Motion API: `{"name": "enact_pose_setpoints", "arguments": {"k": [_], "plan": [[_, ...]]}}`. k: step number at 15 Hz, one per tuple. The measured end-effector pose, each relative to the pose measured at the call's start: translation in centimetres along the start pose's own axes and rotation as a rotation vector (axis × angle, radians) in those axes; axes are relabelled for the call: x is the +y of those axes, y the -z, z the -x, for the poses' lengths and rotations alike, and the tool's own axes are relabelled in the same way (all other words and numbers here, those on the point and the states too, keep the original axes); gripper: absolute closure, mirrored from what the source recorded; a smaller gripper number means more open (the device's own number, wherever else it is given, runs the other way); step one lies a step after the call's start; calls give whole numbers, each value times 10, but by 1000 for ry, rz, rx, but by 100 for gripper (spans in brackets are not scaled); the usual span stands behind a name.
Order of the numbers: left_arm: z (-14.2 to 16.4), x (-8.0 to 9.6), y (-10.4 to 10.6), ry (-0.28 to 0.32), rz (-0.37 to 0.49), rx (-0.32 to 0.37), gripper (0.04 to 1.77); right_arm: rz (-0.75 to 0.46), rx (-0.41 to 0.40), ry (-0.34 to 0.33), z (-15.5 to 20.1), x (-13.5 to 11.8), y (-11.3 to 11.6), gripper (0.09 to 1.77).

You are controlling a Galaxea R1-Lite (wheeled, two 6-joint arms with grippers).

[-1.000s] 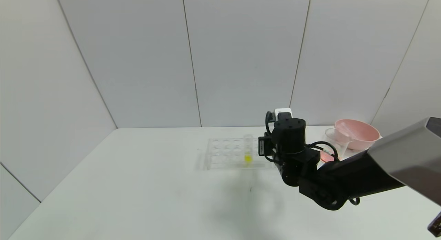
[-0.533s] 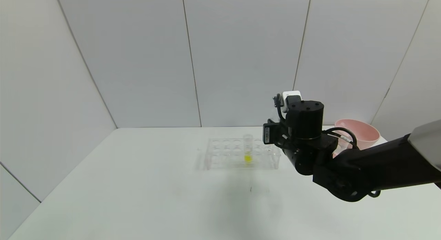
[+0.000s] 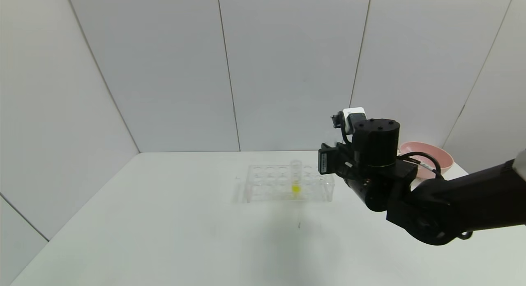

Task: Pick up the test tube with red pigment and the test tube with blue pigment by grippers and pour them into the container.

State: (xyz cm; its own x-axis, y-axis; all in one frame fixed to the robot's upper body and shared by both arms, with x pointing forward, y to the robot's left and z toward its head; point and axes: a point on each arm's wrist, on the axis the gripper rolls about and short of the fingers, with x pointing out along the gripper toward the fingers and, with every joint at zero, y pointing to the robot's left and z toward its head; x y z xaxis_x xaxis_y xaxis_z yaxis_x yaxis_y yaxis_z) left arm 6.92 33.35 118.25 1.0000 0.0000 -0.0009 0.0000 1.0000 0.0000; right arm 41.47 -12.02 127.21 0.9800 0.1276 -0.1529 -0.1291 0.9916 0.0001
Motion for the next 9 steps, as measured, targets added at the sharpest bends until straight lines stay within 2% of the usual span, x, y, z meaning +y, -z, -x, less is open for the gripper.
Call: {"name": "enact_pose_setpoints", "arguments": {"k": [4, 9], "plan": [[0, 0, 0, 0, 0, 0, 5, 91, 72, -175, 30, -38, 6, 137], [0, 0, 0, 0, 0, 0, 5, 159, 190, -289, 59, -130, 2, 137]]}}
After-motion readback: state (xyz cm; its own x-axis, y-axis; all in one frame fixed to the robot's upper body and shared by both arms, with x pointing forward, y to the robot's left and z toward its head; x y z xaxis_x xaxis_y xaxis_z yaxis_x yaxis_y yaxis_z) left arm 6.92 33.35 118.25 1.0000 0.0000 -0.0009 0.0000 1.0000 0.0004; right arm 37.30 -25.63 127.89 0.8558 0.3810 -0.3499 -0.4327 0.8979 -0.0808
